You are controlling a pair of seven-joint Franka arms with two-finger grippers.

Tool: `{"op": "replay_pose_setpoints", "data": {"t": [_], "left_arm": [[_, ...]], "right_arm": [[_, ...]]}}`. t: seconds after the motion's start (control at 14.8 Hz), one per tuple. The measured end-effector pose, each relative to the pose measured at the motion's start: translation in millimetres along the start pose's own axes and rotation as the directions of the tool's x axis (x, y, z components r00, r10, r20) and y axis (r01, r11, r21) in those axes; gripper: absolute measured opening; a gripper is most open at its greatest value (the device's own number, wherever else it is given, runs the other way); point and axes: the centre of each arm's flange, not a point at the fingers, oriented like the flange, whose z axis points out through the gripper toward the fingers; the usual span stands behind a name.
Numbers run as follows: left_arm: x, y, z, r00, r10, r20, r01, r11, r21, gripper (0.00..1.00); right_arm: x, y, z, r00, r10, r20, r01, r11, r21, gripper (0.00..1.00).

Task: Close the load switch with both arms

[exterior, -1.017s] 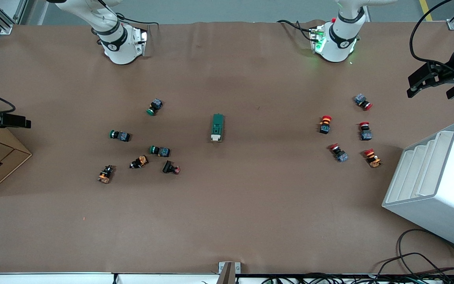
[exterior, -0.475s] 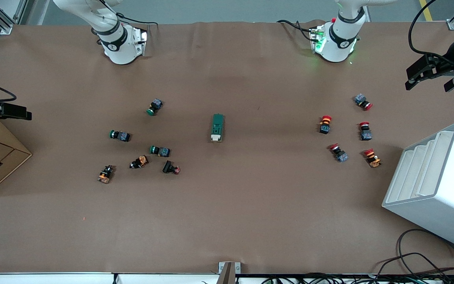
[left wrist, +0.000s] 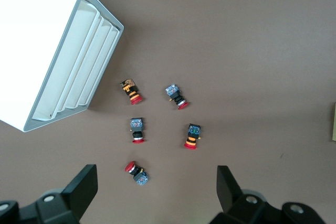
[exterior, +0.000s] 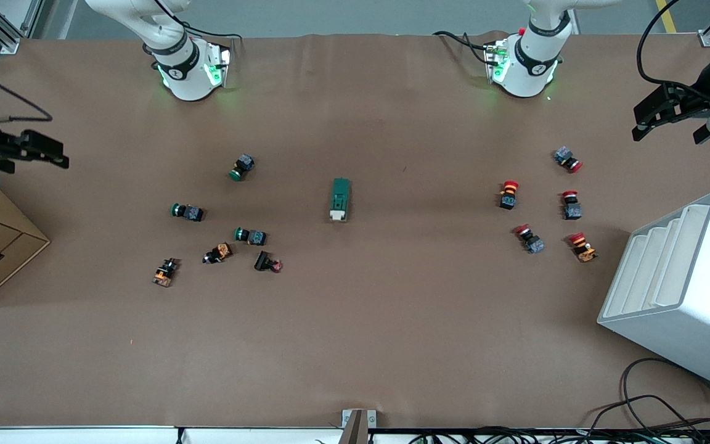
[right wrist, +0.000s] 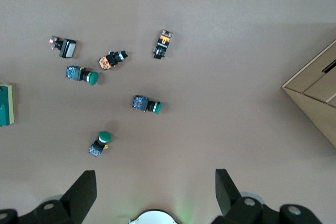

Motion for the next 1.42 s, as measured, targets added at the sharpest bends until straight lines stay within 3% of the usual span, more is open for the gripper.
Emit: {"op": "replay_pose_setpoints", "data": {"t": [0.47,0.88,1.42], "left_arm": [[-1.2,32.8,3.0,0.998,0.060,0.007,-0.060,0.998,0.002,1.00],[-0.7,25.9,3.1,0.999,0.048,0.007,-0.048,0.999,0.002,1.00],[-0.5,23.4,-1.3,0.999,0.043,-0.003,-0.043,0.999,0.002,1.00]], "right_arm": [[-31.1,-6.2,-23.9,0.999,-0.008,-0.038,0.008,1.000,-0.011,1.00],[-55.9,-11.0,-38.6,0.998,-0.012,-0.068,0.010,1.000,-0.017,1.00],[-61.7,-11.0,-40.5,0.997,-0.011,-0.073,0.010,1.000,-0.017,1.00]]}}
